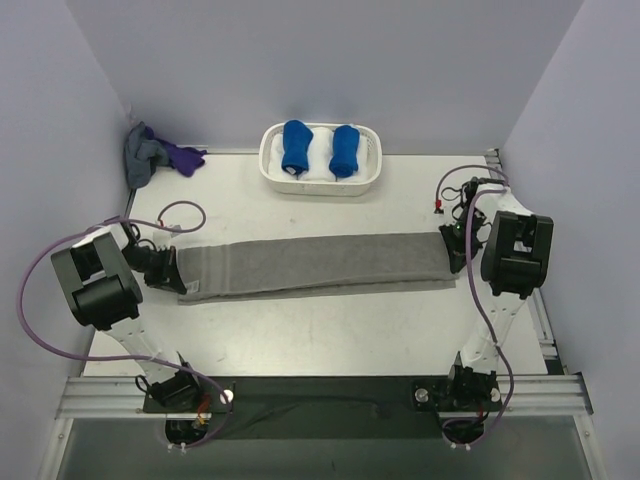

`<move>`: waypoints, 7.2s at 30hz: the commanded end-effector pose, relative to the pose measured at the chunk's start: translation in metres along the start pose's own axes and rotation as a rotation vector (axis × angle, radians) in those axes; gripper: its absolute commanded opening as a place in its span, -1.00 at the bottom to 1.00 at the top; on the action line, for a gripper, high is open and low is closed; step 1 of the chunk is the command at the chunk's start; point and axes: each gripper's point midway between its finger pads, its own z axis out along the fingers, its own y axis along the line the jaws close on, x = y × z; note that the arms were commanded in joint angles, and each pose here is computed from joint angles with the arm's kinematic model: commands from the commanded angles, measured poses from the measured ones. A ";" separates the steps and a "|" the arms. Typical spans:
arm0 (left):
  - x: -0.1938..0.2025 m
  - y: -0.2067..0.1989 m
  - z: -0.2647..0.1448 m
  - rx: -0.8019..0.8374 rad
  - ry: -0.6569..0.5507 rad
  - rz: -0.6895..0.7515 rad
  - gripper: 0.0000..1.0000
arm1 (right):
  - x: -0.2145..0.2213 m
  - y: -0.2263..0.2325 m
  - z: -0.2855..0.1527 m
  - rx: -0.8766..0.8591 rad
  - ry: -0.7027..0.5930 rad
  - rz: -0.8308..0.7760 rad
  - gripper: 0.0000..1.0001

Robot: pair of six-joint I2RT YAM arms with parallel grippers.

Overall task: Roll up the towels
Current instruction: Fold the towel

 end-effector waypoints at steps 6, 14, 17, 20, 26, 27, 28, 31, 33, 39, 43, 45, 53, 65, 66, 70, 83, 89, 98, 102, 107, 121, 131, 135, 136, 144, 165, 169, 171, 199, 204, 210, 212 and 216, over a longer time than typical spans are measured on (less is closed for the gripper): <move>-0.020 0.021 -0.002 -0.078 -0.082 0.111 -0.80 | 0.007 0.007 -0.015 -0.011 -0.006 -0.017 -0.95; -0.036 -0.031 -0.065 0.015 -0.229 0.286 -0.06 | 0.015 0.029 -0.082 -0.077 -0.152 -0.058 -0.02; -0.044 -0.045 -0.083 0.014 -0.283 0.349 -0.02 | 0.010 0.033 -0.101 -0.088 -0.211 -0.051 -0.03; -0.048 -0.050 -0.081 0.028 -0.283 0.355 -0.03 | 0.003 0.034 -0.093 -0.128 -0.191 -0.007 -0.14; -0.044 -0.043 -0.049 0.092 -0.242 0.256 -0.14 | 0.006 0.044 -0.047 -0.203 -0.074 0.049 -0.30; -0.044 -0.041 -0.045 0.093 -0.236 0.247 -0.15 | 0.010 0.045 -0.040 -0.210 -0.053 0.055 -0.31; -0.043 -0.037 -0.038 0.093 -0.231 0.235 -0.16 | 0.008 0.044 -0.034 -0.207 -0.053 0.061 -0.31; -0.044 -0.020 -0.023 0.071 -0.213 0.166 -0.17 | 0.008 0.034 -0.015 -0.170 -0.017 0.082 -0.31; -0.044 -0.008 -0.013 0.043 -0.194 0.125 -0.18 | 0.010 0.025 -0.003 -0.128 0.018 0.107 -0.33; -0.055 0.019 -0.009 -0.048 -0.188 0.071 -0.20 | -0.001 0.018 -0.006 -0.109 -0.008 0.116 -0.39; -0.060 0.005 -0.025 -0.029 -0.219 0.134 -0.17 | -0.016 0.019 -0.037 -0.140 -0.132 0.145 -0.38; -0.066 -0.013 -0.035 0.017 -0.246 0.200 -0.11 | -0.026 0.021 -0.057 -0.156 -0.208 0.163 -0.36; -0.113 -0.059 -0.047 0.200 -0.383 0.175 -0.13 | -0.084 0.045 -0.084 -0.293 -0.359 0.229 -0.47; -0.140 0.019 0.008 0.063 -0.358 -0.064 -0.45 | -0.102 0.003 -0.012 -0.179 -0.214 0.314 -0.60; -0.140 0.023 0.009 0.042 -0.357 -0.065 -0.46 | -0.102 0.000 -0.010 -0.168 -0.210 0.317 -0.61; -0.146 0.029 0.006 0.000 -0.386 -0.092 -0.43 | -0.113 -0.014 -0.013 -0.115 -0.233 0.311 -0.62; -0.134 -0.078 -0.084 0.045 -0.606 0.173 0.31 | -0.061 0.008 -0.075 -0.065 -0.302 0.322 0.01; -0.127 -0.085 -0.096 0.009 -0.633 0.197 0.34 | -0.035 0.015 -0.041 -0.048 -0.177 0.325 -0.02; -0.117 -0.088 -0.097 -0.035 -0.639 0.241 0.34 | -0.038 0.017 -0.006 0.014 -0.114 0.292 -0.02; -0.116 -0.088 -0.095 -0.035 -0.636 0.234 0.35 | -0.041 0.026 0.006 0.040 -0.080 0.260 -0.04; -0.118 -0.087 -0.097 -0.035 -0.638 0.228 0.35 | -0.041 0.031 0.014 0.057 -0.047 0.249 -0.16; -0.122 -0.095 -0.102 0.000 -0.653 0.214 0.40 | -0.005 -0.037 -0.037 0.094 -0.122 0.307 -1.00; -0.117 -0.098 -0.094 0.012 -0.622 0.187 0.95 | -0.013 0.012 -0.096 -0.014 -0.234 0.188 -1.00; -0.117 -0.096 -0.092 0.003 -0.612 0.166 0.95 | -0.019 0.073 -0.099 -0.152 -0.256 0.127 -1.00; -0.116 -0.095 -0.092 0.005 -0.608 0.160 0.95 | -0.022 0.089 -0.100 -0.208 -0.265 0.126 -1.00; -0.112 -0.096 -0.084 0.022 -0.586 0.130 0.95 | -0.055 0.178 -0.085 -0.372 -0.204 0.026 -1.00; -0.111 -0.082 -0.073 -0.006 -0.545 0.029 0.95 | -0.096 0.259 -0.035 -0.353 -0.144 -0.012 -1.00; -0.111 -0.081 -0.074 -0.016 -0.549 0.041 0.95 | -0.098 0.261 -0.031 -0.342 -0.142 -0.017 -1.00; -0.111 -0.081 -0.074 -0.015 -0.549 0.042 0.95 | -0.098 0.263 -0.029 -0.345 -0.135 -0.018 -1.00; -0.093 -0.122 -0.037 0.043 -0.452 0.197 0.21 | -0.115 0.230 -0.024 -0.331 -0.174 -0.043 -0.69; -0.076 -0.132 0.007 0.072 -0.310 0.189 -0.20 | -0.101 0.239 0.010 -0.306 -0.094 -0.045 -0.71; -0.066 -0.129 0.039 0.057 -0.201 0.166 -0.23 | -0.054 0.255 0.004 -0.327 -0.042 -0.093 -0.70; -0.066 -0.122 0.046 0.044 -0.178 0.146 -0.24 | -0.046 0.254 -0.015 -0.355 -0.081 -0.109 -0.66; -0.071 -0.113 0.057 0.027 -0.154 0.127 -0.25 | -0.049 0.221 -0.040 -0.314 -0.164 -0.064 -0.57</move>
